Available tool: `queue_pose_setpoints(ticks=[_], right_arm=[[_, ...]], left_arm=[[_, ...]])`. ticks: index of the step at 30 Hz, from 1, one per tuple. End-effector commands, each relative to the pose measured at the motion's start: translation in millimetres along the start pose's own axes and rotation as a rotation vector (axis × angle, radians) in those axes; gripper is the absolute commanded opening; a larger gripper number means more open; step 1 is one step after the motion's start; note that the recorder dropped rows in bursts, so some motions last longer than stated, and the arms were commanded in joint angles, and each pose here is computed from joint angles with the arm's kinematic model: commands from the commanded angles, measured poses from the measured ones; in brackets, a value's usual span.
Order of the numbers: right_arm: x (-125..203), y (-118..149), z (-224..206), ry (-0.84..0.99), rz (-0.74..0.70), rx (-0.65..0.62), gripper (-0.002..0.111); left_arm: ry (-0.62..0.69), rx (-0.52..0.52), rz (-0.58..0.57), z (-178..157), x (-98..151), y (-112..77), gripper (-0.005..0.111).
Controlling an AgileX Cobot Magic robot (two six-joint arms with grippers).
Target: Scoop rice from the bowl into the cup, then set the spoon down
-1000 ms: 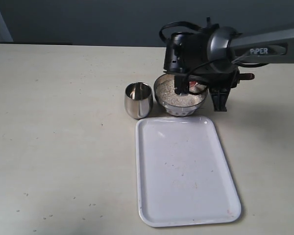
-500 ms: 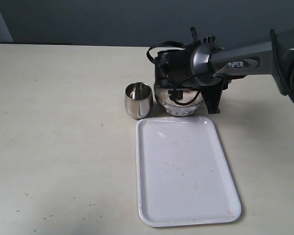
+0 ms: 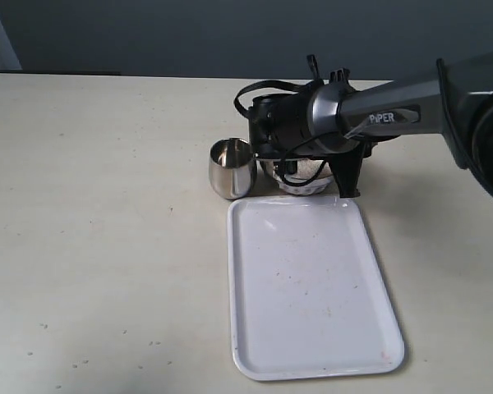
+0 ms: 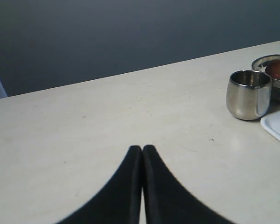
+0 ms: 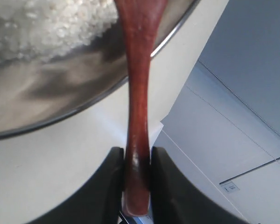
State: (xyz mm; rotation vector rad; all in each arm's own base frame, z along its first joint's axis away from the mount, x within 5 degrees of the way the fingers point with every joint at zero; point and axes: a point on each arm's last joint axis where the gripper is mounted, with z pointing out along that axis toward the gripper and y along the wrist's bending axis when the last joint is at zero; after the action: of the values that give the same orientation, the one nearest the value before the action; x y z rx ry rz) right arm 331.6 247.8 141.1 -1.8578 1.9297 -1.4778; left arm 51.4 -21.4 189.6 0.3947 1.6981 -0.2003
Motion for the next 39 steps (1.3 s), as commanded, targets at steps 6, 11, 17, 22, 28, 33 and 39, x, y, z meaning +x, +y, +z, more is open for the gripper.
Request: queue_pose_setpoints(ticks=[6,11,17,22,28,33,39], right_arm=[[-2.0,-0.7,-2.9,0.000,0.017,0.016,-0.001],[-1.7,-4.4,-3.1,0.003,0.023,0.058,-0.001],[-2.3,-4.2,-3.1,0.004,0.015,0.067,-0.001],[-6.5,0.2,0.5,0.010,-0.001,0.064,-0.001],[-10.8,5.3,-0.4,0.007,-0.010,0.051,-0.001],[-10.9,7.6,-0.4,0.006,-0.009,0.027,-0.001],[-11.2,12.7,-0.4,0.002,-0.026,-0.030,-0.001]], left_arm=[[-0.019,0.001,-0.003,-0.6,-2.1,0.1,0.001],[-0.019,0.001,-0.003,-0.6,-2.1,0.1,0.001],[-0.019,0.001,-0.003,-0.6,-2.1,0.1,0.001],[-0.019,0.001,-0.003,-0.6,-2.1,0.1,0.001],[-0.019,0.001,-0.003,-0.6,-2.1,0.1,0.001],[-0.019,0.001,-0.003,-0.6,-2.1,0.1,0.001],[-0.019,0.001,-0.003,-0.6,-2.1,0.1,0.001]])
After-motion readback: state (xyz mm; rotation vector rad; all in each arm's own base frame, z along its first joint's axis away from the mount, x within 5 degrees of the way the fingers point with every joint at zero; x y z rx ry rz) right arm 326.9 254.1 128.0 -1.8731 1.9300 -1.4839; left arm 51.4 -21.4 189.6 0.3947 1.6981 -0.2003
